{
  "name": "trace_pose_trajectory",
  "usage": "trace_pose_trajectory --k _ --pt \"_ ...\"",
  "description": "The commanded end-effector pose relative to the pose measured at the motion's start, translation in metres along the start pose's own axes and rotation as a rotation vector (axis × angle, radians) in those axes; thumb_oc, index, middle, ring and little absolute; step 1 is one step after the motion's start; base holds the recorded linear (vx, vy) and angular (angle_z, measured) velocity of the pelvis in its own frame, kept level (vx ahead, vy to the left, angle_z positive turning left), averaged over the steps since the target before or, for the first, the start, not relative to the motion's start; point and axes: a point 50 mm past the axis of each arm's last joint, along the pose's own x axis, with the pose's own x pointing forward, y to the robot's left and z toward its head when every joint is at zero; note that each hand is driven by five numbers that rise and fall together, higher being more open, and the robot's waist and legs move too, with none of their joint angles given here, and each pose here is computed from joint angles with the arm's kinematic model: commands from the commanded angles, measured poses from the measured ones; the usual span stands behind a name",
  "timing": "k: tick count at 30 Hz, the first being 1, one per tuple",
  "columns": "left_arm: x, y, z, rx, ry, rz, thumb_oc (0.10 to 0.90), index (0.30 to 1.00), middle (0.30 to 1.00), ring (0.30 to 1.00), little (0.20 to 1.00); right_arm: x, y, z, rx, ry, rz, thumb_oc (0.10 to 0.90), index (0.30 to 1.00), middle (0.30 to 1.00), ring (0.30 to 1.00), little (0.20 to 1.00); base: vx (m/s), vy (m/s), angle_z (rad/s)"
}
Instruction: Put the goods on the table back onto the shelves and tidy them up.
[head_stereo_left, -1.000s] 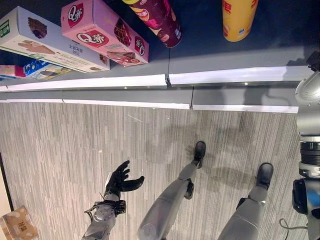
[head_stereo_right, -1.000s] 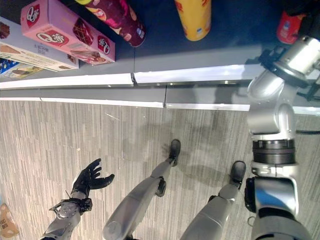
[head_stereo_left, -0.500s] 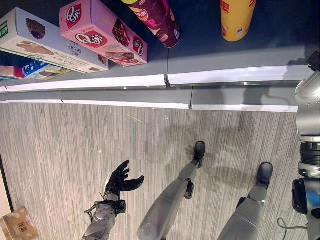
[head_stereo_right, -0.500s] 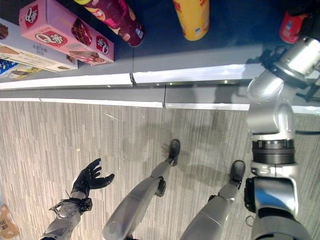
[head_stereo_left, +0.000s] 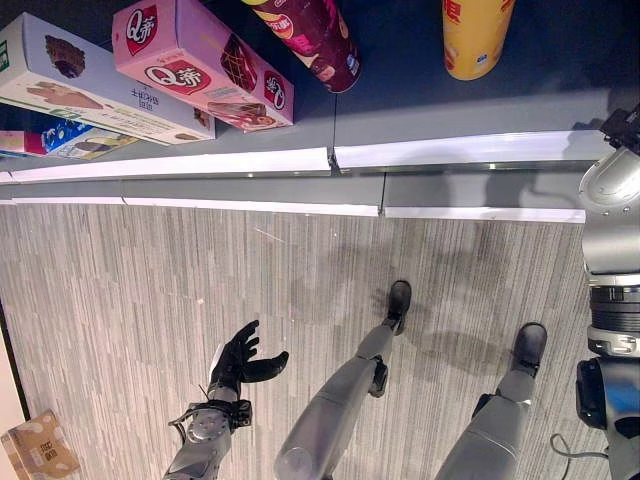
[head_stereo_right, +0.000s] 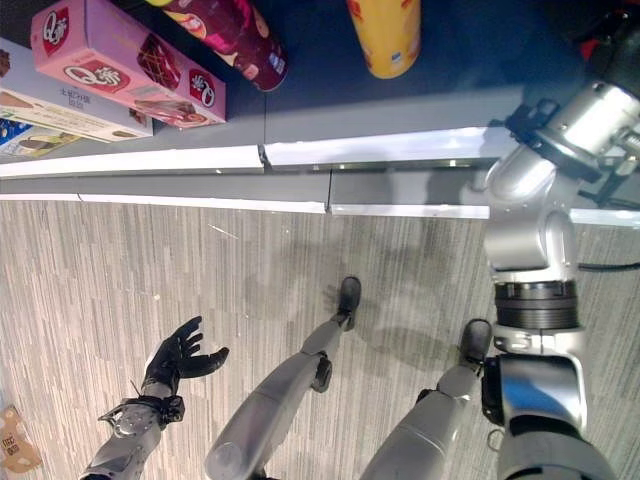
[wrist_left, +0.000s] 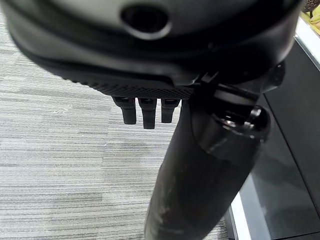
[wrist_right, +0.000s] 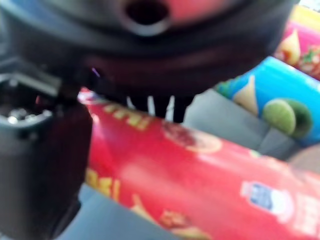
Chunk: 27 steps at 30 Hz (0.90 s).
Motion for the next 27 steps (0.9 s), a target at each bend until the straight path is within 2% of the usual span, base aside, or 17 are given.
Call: trace_pose_trajectory --k 1,27 --pt "-0.009 0.033 0.002 0.060 -0.024 0.107 0.800 0.900 0.900 0.900 0.900 0.036 -0.027 0.028 0.068 -0.160 -0.174 0.800 0.900 0.900 0.900 0.900 0.00 0.000 0.00" --pt "-0.007 0.029 -0.001 0.071 -0.006 0.117 0.800 0.900 0.900 0.900 0.900 0.010 -0.036 0.033 0.149 -0.116 -0.230 0.800 0.900 0.900 0.900 0.900 -0.01 -0.002 0.00"
